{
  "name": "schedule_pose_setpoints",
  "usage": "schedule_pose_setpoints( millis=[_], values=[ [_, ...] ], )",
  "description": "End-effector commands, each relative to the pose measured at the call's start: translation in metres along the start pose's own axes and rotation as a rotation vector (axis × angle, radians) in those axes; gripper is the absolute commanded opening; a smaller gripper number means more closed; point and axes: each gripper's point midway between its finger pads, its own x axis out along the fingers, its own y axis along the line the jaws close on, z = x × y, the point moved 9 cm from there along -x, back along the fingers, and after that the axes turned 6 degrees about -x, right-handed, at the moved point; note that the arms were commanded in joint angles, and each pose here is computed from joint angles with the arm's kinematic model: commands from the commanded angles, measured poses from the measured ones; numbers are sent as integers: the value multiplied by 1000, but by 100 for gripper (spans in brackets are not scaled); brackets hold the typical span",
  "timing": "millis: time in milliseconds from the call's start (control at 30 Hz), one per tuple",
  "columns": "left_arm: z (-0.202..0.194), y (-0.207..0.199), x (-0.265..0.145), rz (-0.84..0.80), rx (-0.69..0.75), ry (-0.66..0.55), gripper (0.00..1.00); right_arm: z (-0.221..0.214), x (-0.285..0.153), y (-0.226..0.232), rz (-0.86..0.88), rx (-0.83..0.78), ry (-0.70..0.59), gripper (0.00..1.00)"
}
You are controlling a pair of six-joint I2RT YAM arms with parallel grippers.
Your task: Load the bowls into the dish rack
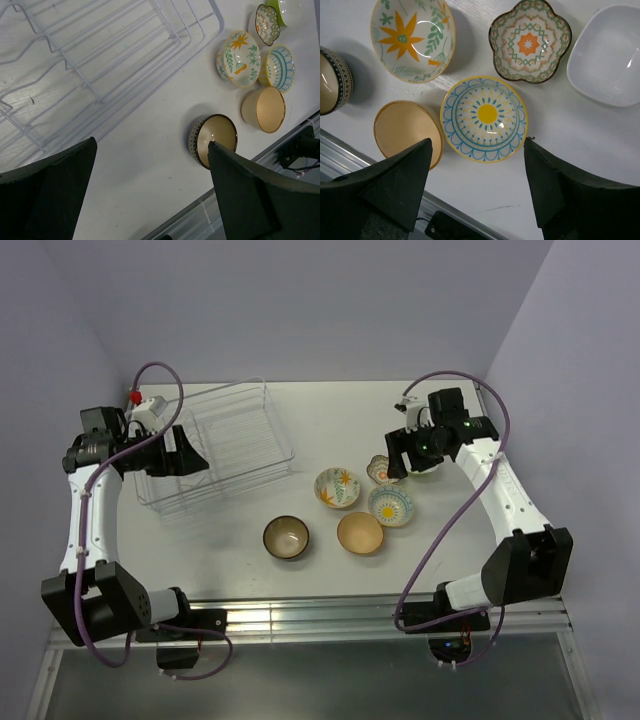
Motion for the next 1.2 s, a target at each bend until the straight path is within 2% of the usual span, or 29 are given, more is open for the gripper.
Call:
schedule_pose_setpoints(
  millis=[0, 167, 300, 600, 800, 1167],
  values=[
    [20, -7, -4, -19, 87, -31, 99, 23, 5, -5, -20, -10, -29, 80],
    [26, -10, 1, -103, 96, -24, 99, 49, 32, -5, 21, -34, 7, 73],
    [26, -12, 7, -137, 96, -12, 99, 73, 49, 0, 51, -71, 25, 63],
    [25, -17, 11, -128, 127, 15, 99, 79, 104, 15, 140, -119, 134, 49],
    [24, -15, 14, -125, 113, 20, 100, 69, 130, 27, 182, -158, 195, 44],
    [25, -14, 17, -141, 111, 39, 100, 58, 165, 33, 229, -166, 268, 44]
  ],
)
